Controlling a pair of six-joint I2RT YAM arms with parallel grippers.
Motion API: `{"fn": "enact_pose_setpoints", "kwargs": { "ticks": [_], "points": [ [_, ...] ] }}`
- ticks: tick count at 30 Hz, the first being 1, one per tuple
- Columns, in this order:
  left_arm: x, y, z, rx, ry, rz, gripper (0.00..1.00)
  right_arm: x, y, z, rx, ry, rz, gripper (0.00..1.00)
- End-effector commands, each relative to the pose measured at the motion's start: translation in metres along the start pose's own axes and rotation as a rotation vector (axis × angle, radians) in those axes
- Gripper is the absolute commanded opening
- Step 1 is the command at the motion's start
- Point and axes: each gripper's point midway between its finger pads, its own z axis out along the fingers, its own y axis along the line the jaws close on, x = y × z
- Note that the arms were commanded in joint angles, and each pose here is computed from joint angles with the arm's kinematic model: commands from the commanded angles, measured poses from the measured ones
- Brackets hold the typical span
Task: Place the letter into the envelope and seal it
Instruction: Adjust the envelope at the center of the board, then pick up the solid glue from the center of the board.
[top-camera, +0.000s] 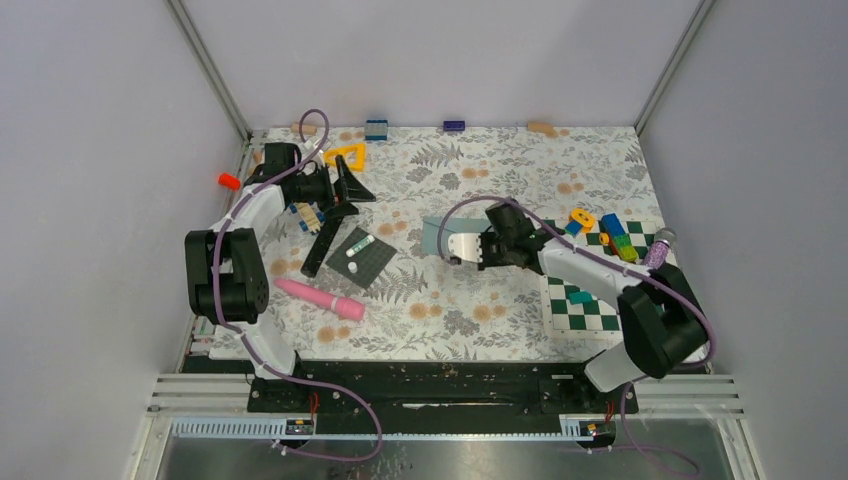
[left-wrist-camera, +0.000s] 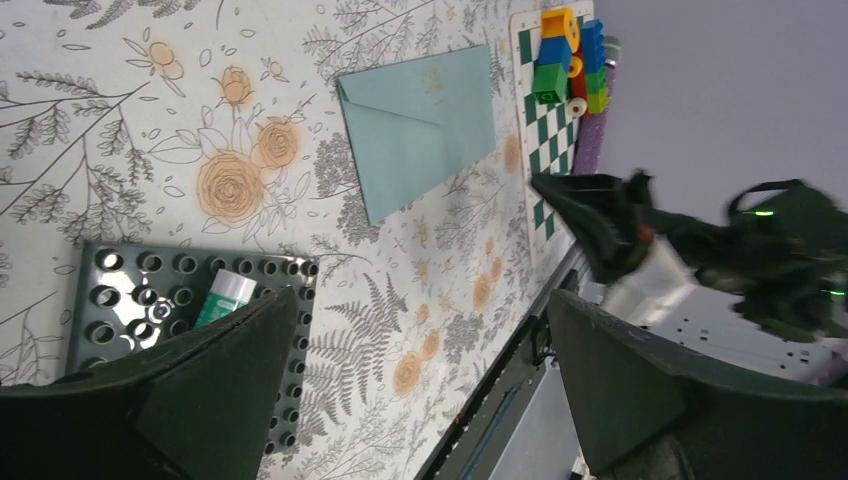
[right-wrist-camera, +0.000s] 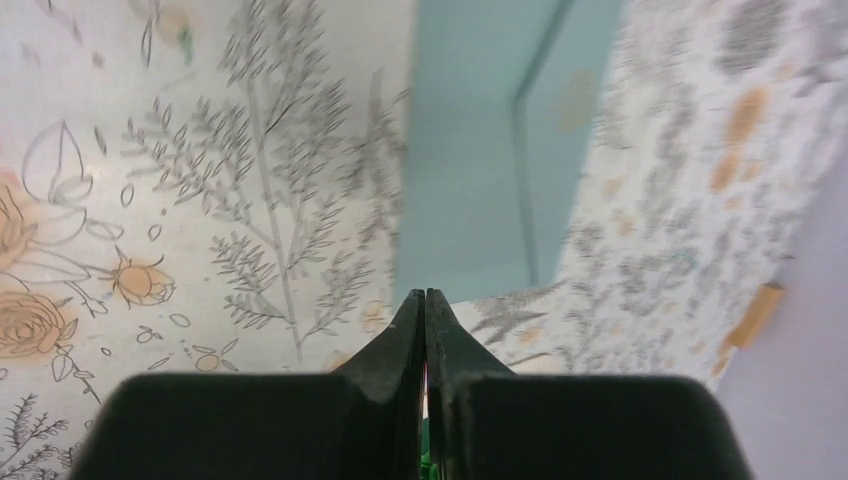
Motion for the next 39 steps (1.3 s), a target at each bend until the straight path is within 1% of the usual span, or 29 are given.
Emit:
{"fn": "enact_pose_setpoints", "kwargs": {
  "ticks": [1, 2, 3, 5, 6, 8, 11, 12, 13, 14, 18, 20, 22, 23, 27, 29, 32, 37, 39],
  "points": [
    [-0.017, -0.016, -0.016, -0.037, -0.05, 0.149, 0.99, -0.05, -0.031, -0.046, 0.057, -0.192, 0.148, 0.0],
    [-0.017, -0.014, -0.018, -0.061, -0.049, 0.167, 0.99, -0.056, -0.034, -0.053, 0.059, -0.218, 0.184, 0.0],
    [-0.015, -0.012, -0.022, -0.094, -0.044, 0.182, 0.99, -0.063, -0.039, -0.061, 0.07, -0.246, 0.227, 0.09],
    [-0.015, -0.005, -0.027, -0.167, -0.041, 0.238, 0.99, -0.073, -0.041, -0.074, 0.075, -0.293, 0.293, 0.37],
    [-0.014, 0.0, -0.03, -0.21, -0.03, 0.264, 0.99, -0.078, -0.044, -0.085, 0.09, -0.32, 0.318, 0.46],
    [-0.008, 0.01, -0.035, -0.287, -0.001, 0.314, 0.99, -0.086, -0.048, -0.102, 0.116, -0.365, 0.355, 0.63],
    [0.002, 0.029, -0.041, -0.411, 0.048, 0.397, 0.99, -0.094, -0.054, -0.128, 0.164, -0.422, 0.39, 0.83],
    [0.007, 0.032, -0.038, -0.438, 0.076, 0.44, 0.99, -0.096, -0.054, -0.137, 0.177, -0.443, 0.394, 0.91],
    [0.012, 0.035, -0.036, -0.462, 0.097, 0.466, 0.99, -0.098, -0.053, -0.145, 0.186, -0.464, 0.397, 0.98],
    [0.017, 0.038, -0.035, -0.482, 0.113, 0.483, 0.99, -0.101, -0.053, -0.152, 0.195, -0.486, 0.396, 0.99],
    [0.031, 0.048, -0.027, -0.58, 0.18, 0.616, 0.98, -0.109, -0.048, -0.169, 0.199, -0.554, 0.403, 1.0],
    [0.035, 0.051, -0.024, -0.628, 0.209, 0.672, 0.95, -0.109, -0.046, -0.169, 0.208, -0.565, 0.402, 1.0],
    [0.039, 0.057, -0.024, -0.673, 0.231, 0.707, 0.89, -0.104, -0.046, -0.167, 0.229, -0.554, 0.394, 1.0],
    [0.04, 0.06, -0.024, -0.687, 0.239, 0.716, 0.85, -0.102, -0.046, -0.165, 0.236, -0.547, 0.392, 1.0],
    [0.046, 0.067, -0.023, -0.702, 0.28, 0.731, 0.82, -0.1, -0.043, -0.159, 0.235, -0.538, 0.39, 1.0],
    [0.051, 0.071, -0.022, -0.709, 0.308, 0.742, 0.77, -0.1, -0.043, -0.158, 0.233, -0.541, 0.395, 1.0],
    [0.056, 0.077, -0.021, -0.715, 0.331, 0.766, 0.72, -0.101, -0.041, -0.157, 0.229, -0.549, 0.397, 1.0],
    [0.063, 0.085, -0.012, -0.682, 0.337, 0.782, 0.68, -0.1, -0.038, -0.151, 0.219, -0.547, 0.399, 1.0],
    [0.066, 0.086, -0.008, -0.659, 0.347, 0.776, 0.65, -0.099, -0.037, -0.15, 0.217, -0.543, 0.4, 1.0]
  ]
}}
